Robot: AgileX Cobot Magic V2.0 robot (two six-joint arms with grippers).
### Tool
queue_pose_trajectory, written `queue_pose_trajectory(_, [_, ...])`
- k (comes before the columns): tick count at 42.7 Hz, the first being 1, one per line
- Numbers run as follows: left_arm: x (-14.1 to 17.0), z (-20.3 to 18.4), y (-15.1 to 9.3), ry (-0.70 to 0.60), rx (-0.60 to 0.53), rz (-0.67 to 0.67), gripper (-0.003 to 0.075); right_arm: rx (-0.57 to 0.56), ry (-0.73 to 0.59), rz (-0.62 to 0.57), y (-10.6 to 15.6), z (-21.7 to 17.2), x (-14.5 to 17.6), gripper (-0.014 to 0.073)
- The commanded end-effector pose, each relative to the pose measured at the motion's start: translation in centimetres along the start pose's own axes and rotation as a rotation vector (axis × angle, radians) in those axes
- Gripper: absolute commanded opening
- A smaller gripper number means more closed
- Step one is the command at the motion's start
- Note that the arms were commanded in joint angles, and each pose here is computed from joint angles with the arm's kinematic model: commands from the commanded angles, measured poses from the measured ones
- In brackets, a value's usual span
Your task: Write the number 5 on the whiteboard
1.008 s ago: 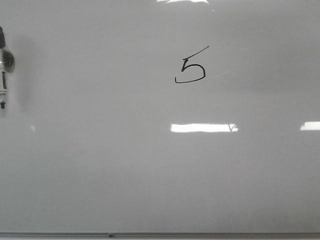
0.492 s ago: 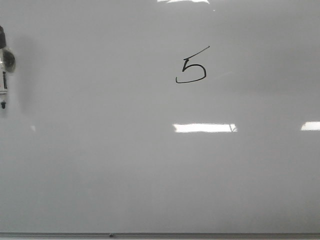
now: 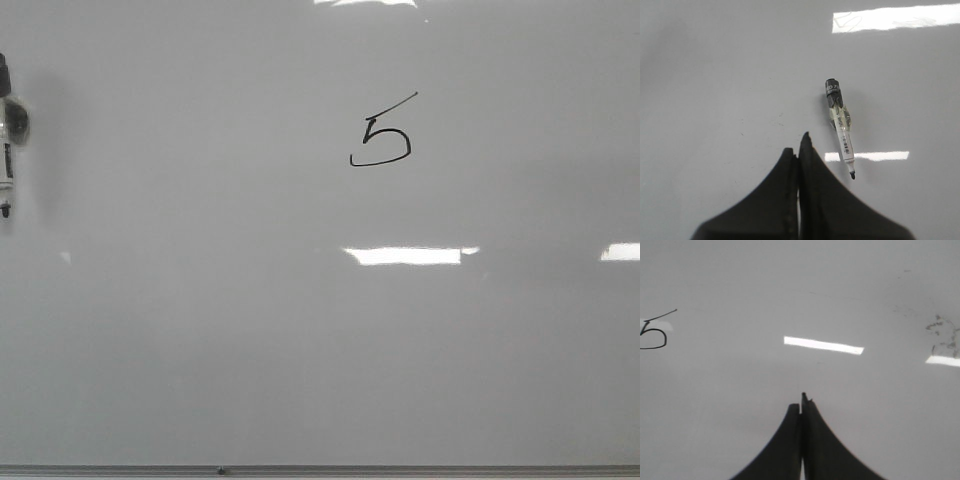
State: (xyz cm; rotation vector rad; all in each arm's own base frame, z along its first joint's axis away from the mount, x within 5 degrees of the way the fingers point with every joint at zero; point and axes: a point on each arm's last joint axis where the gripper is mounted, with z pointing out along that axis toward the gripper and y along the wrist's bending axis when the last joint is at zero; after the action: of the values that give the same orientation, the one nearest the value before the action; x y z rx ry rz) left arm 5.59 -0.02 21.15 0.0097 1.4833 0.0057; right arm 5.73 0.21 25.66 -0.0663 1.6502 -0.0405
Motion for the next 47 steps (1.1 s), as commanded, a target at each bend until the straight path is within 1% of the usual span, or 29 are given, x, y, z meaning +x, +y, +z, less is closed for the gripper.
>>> queue_pose_trajectory(1, [-0.7,-0.1,0.0,-0.091,0.001,-0.011,-0.002,0.049,-0.174,-0.009,-0.3,-0.4,0.4,-0.007])
queue_pose_trajectory(7, [-0.7,-0.1,0.0,-0.091,0.001,-0.011,-0.002,0.063,-0.224,-0.006,-0.2,-0.3,2.7,-0.007])
queue_pose_trajectory(13, [-0.7,-0.1,0.0,-0.091,0.001,-0.011,-0.002,0.053,-0.254,-0.005,-0.1,-0.1,4.0,-0.007])
queue_pose_trajectory(17, [-0.7,-0.1,0.0,-0.091,0.001,-0.011,-0.002,0.03,-0.256,-0.004,0.0,-0.1,4.0,-0.007])
queue_pose_trajectory(38, [-0.7,-0.1,0.0,-0.091,0.001,-0.011,-0.002,0.034,-0.255,-0.003,0.0,-0.1,4.0,-0.007])
queue_pose_trajectory(45, [-0.7,-0.1,0.0,-0.091,0.001,-0.011,-0.002,0.02,-0.257,0.091,0.0,-0.1,4.0,-0.007])
queue_pose_trajectory(47, [-0.7,-0.1,0.0,-0.091,0.001,-0.011,-0.002,0.019,-0.257,0.098,0.0,-0.1,4.0,-0.007])
